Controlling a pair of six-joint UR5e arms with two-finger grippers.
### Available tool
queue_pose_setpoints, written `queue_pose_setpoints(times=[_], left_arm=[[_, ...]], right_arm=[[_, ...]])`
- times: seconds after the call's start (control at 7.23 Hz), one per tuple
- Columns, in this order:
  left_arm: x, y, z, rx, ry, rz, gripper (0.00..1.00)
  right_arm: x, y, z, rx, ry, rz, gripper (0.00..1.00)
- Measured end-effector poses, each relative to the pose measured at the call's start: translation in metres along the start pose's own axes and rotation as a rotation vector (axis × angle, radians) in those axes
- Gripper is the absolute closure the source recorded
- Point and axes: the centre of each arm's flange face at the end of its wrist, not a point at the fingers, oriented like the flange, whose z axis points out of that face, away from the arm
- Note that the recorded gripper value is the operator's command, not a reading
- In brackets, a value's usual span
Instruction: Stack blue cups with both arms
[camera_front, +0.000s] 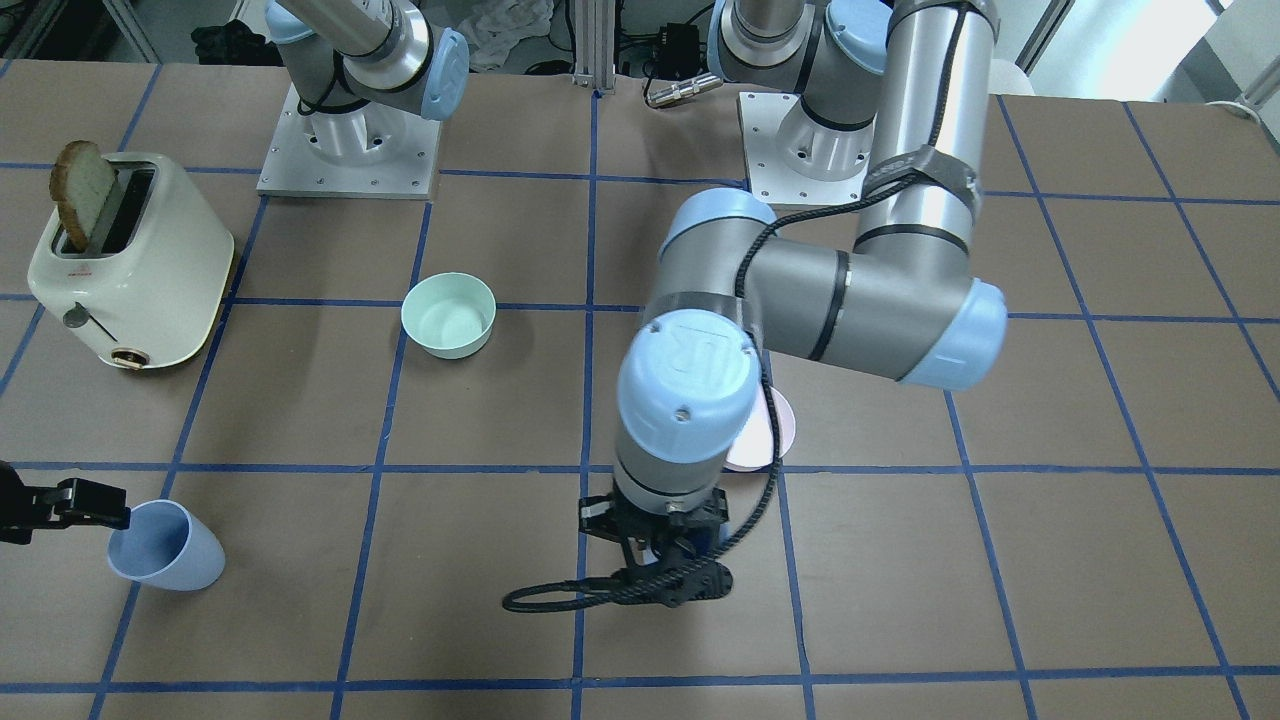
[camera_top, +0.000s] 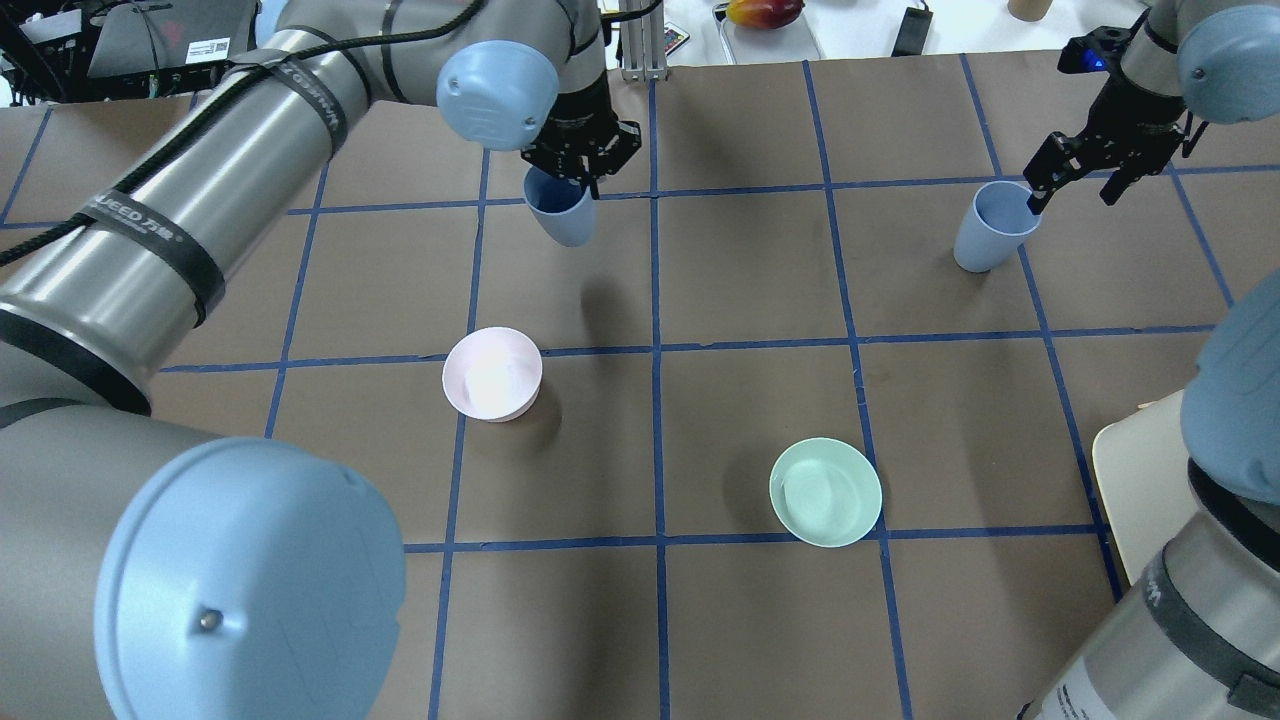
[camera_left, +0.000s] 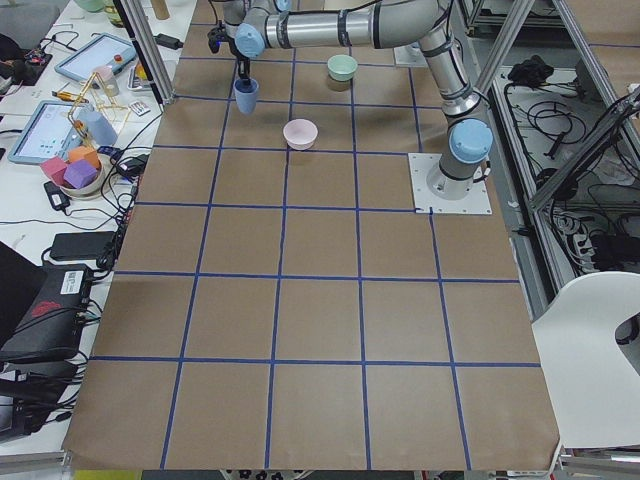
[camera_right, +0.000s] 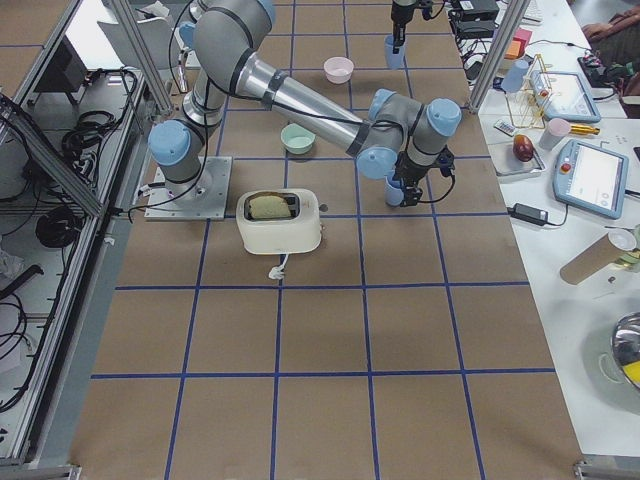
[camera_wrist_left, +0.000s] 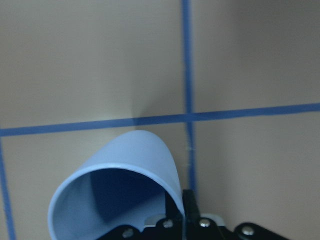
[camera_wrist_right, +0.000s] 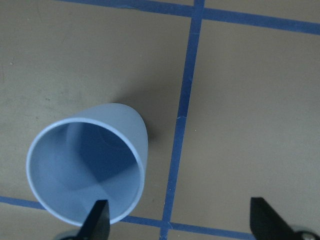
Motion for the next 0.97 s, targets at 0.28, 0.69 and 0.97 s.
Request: queue_pose_setpoints(times=[0.28,0.69,0.97], left_arm=[[0.047,0.03,0.02,-0.032,-0.003,-0.016,1.0],[0.061,0.039,0.04,-0.083,0.035,-0.001,1.0],[0.062,0.037,0.057,-0.093,0.032,0.0,0.03]], right_arm=[[-0.001,-0.007,0.016,0.005,-0.045,0.004,0.11],[0.0,-0.011,0.031,-0.008,-0.065,0.006,0.69],[0.0,-0.01,0.035,-0.018,-0.069,0.007,0.98]])
